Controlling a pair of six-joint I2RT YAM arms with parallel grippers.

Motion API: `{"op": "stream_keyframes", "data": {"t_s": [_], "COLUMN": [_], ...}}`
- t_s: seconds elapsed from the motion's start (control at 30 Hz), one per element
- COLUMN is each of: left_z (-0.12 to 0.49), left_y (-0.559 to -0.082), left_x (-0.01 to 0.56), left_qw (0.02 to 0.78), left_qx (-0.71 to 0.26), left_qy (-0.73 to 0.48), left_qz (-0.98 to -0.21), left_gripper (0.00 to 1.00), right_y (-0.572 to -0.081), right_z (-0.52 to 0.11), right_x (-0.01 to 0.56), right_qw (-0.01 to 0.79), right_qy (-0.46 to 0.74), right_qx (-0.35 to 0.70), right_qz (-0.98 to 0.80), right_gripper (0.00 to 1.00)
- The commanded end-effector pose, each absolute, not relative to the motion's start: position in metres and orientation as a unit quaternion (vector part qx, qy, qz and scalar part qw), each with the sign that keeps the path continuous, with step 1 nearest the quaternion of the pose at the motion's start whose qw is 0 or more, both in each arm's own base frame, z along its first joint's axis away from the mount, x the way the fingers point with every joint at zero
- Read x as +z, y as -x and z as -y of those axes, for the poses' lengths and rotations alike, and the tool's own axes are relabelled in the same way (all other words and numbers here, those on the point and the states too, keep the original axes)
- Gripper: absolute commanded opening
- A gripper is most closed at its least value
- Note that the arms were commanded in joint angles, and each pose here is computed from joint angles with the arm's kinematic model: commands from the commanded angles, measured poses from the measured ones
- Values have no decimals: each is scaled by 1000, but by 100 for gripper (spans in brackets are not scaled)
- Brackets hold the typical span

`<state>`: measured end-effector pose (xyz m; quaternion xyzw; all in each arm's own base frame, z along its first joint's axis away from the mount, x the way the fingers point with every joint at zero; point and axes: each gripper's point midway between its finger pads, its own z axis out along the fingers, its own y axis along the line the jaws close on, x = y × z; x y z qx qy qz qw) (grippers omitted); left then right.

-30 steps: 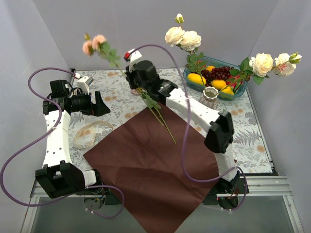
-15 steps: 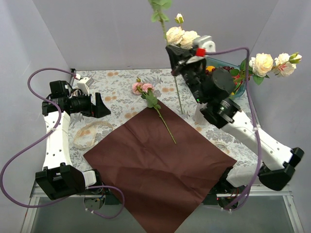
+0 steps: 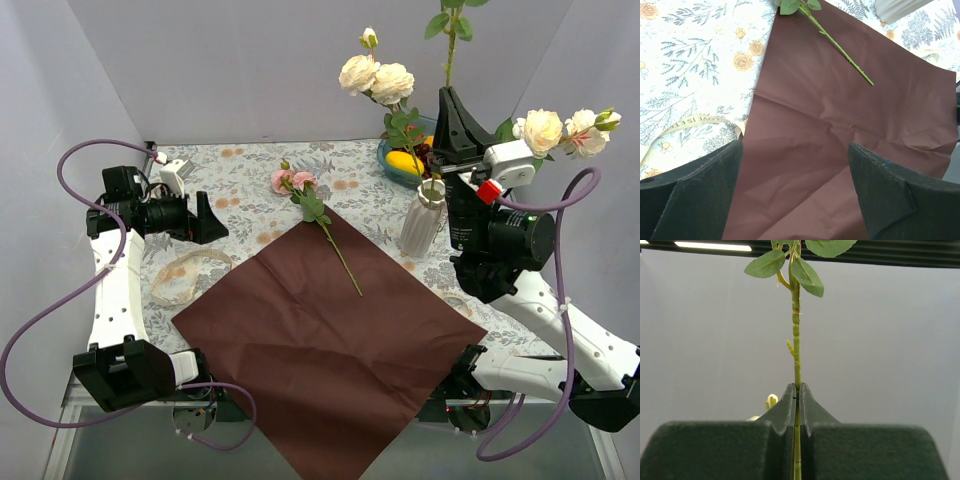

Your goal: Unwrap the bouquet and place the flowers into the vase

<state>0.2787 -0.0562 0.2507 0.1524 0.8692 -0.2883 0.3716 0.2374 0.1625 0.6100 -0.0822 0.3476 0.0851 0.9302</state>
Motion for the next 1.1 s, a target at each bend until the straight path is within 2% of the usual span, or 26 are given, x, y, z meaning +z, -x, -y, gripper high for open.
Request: {"op": "stream_keyframes", "data": {"t_s": [0.0,0.37,1.07], "left_z": [62,59,56], "left_y": [-278,-292,-308], "left_x": [264,275,268], "left_qw": [391,406,385], "left_qx": [-301,-298,-309], "left_qy": [-178,-188,-198], "left_qz": [-851,-843,-847], "left_gripper": [84,84,84], "right_y": [-230,-283,-330], "right_z": [-138,-115,-106], "right_x": [625,601,558], "right_qw": [954,951,950], "right_qy": [56,13,-12], "right_qx": [4,-35,-37], "right_qz": [-296,-306,-310], "right_gripper": [1,1,1]}}
